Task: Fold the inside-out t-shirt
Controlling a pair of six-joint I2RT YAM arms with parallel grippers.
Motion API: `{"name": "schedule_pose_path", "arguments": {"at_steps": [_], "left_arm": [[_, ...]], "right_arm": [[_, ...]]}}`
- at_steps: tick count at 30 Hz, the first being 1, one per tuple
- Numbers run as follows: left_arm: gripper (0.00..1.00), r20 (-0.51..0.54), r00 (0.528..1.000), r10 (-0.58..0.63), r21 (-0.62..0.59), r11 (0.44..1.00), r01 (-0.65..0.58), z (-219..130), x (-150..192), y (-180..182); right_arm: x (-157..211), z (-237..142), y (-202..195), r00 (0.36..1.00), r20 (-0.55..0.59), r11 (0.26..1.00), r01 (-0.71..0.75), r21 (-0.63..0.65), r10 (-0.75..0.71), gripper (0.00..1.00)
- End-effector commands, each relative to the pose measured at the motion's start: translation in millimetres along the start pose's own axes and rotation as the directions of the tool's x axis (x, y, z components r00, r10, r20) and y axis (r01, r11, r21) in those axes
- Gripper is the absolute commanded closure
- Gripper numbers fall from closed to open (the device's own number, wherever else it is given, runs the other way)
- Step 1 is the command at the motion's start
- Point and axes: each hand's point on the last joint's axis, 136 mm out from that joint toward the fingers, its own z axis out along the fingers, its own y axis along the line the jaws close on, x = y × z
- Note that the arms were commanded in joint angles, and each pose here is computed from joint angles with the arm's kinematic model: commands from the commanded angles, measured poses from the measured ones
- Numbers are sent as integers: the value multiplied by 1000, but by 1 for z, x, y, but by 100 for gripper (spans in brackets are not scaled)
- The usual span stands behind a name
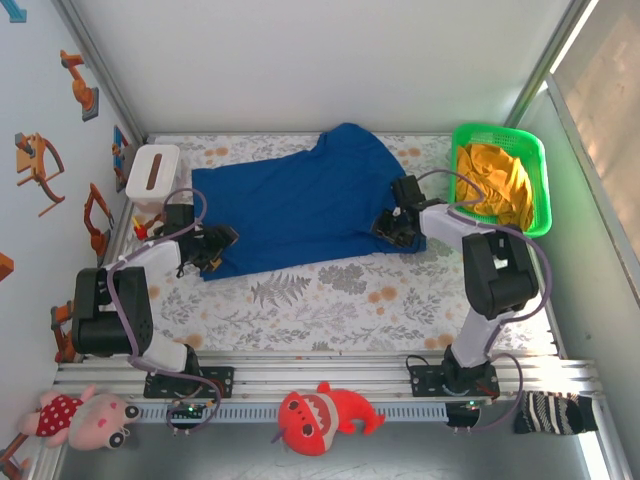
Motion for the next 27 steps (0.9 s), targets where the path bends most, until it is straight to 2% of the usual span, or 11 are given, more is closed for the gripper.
{"name": "schedule_pose_path", "arguments": {"at_steps": [1, 3, 4, 6, 7, 16, 21, 23, 25, 27], "left_arm": [[28, -6, 1000, -7, -9, 1000, 7, 7, 3, 6], [28, -8, 1000, -8, -8, 1000, 8, 9, 3, 6], [28, -9, 1000, -9, -9, 1000, 9, 9, 4, 7], [28, -7, 1000, -9, -8, 1000, 8, 9, 3, 7], [28, -8, 1000, -9, -8, 1000, 9, 10, 3, 7], [28, -9, 1000, -7, 1, 1000, 7, 9, 5, 7], [28, -9, 1000, -8, 11, 1000, 8, 7, 4, 3], [28, -3, 1000, -11, 19, 1000, 11, 6, 2, 0], [28, 1, 1000, -8, 32, 999, 8, 4, 0, -5], [28, 8, 1000, 9, 45, 999, -9, -3, -5, -14]], "right_arm": [[-9, 4, 5, 999, 30, 1000, -21, 4, 21, 60], [-12, 6, 8, 999, 30, 1000, -23, -4, 23, 64], [-12, 6, 10, 999, 30, 1000, -21, -8, 21, 71], [-15, 4, 15, 999, 34, 1000, -17, -22, 18, 95], [-17, 2, 17, 999, 38, 999, -15, -29, 16, 100], [-53, -26, 66, 995, 100, 988, 22, -151, -7, 100], [-89, -15, 100, 991, 130, 977, 45, -210, -17, 100], [-102, -11, 123, 987, 146, 952, 107, -288, -67, 100], [-106, -14, 139, 984, 142, 929, 147, -339, -104, 70], [-105, -29, 138, 977, 173, 924, 178, -337, -125, 58]]}}
